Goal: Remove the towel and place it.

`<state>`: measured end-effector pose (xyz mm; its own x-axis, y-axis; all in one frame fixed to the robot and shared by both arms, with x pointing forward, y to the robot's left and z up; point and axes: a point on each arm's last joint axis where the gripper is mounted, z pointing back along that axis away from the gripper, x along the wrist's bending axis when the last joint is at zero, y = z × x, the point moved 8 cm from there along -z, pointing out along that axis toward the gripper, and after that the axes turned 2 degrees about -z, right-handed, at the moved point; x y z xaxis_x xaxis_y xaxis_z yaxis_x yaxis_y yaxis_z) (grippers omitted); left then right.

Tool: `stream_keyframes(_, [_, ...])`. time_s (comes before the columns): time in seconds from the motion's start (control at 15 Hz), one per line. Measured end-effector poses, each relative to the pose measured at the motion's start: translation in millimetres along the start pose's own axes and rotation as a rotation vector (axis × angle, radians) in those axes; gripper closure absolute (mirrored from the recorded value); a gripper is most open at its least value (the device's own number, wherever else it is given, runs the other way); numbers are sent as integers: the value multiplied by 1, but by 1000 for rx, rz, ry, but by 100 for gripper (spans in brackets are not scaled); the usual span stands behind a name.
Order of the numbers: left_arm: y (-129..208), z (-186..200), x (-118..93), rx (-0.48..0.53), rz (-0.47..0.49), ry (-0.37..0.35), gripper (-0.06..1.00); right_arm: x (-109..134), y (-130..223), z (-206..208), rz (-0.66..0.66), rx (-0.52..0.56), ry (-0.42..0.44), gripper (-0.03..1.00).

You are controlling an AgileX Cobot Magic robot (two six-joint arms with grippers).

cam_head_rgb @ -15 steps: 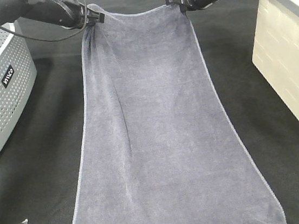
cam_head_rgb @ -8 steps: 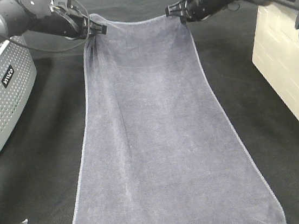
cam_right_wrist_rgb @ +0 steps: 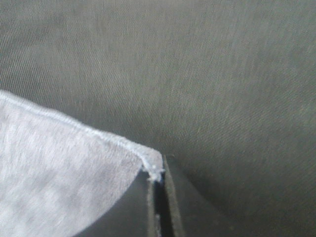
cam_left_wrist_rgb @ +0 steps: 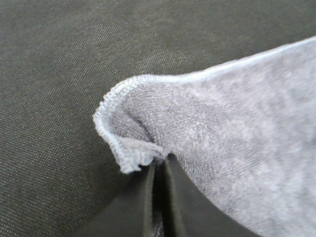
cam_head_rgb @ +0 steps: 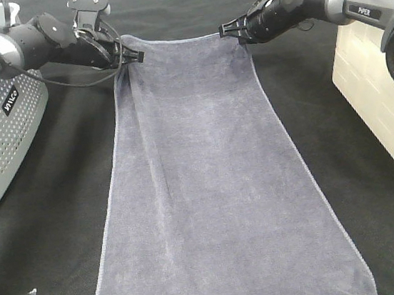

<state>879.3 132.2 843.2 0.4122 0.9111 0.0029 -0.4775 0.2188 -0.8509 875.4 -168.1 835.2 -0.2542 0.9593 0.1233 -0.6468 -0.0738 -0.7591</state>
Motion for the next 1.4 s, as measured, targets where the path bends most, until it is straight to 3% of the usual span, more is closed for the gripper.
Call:
stream_keyframes(0.47, [3, -7, 3, -36, 39, -24, 91, -4, -9, 0, 25, -49, 17, 95])
stream_keyframes(0.67, [6, -13, -1, -54, 33, -38, 82, -4, -9, 0, 50, -50, 17, 92])
stream_keyframes(0.8, [2, -13, -2, -80, 31, -55, 65, -4, -9, 0, 71, -50, 18, 80])
stream_keyframes(1.0, [-7, -12, 6, -135, 31, -99, 40, -8, -10, -2, 76, -73, 29, 45])
stream_keyframes(1.13, [-9, -11, 7, -145, 31, -108, 35, -10, -3, -7, 112, -62, 39, 30])
stream_keyframes(1.27, [-8, -11, 7, -144, 31, -107, 35, -12, -5, -7, 142, -68, 53, 27])
stream_keyframes(1.4, [-3, -12, 4, -112, 19, -86, 35, -30, -6, -4, 175, -71, 93, 25])
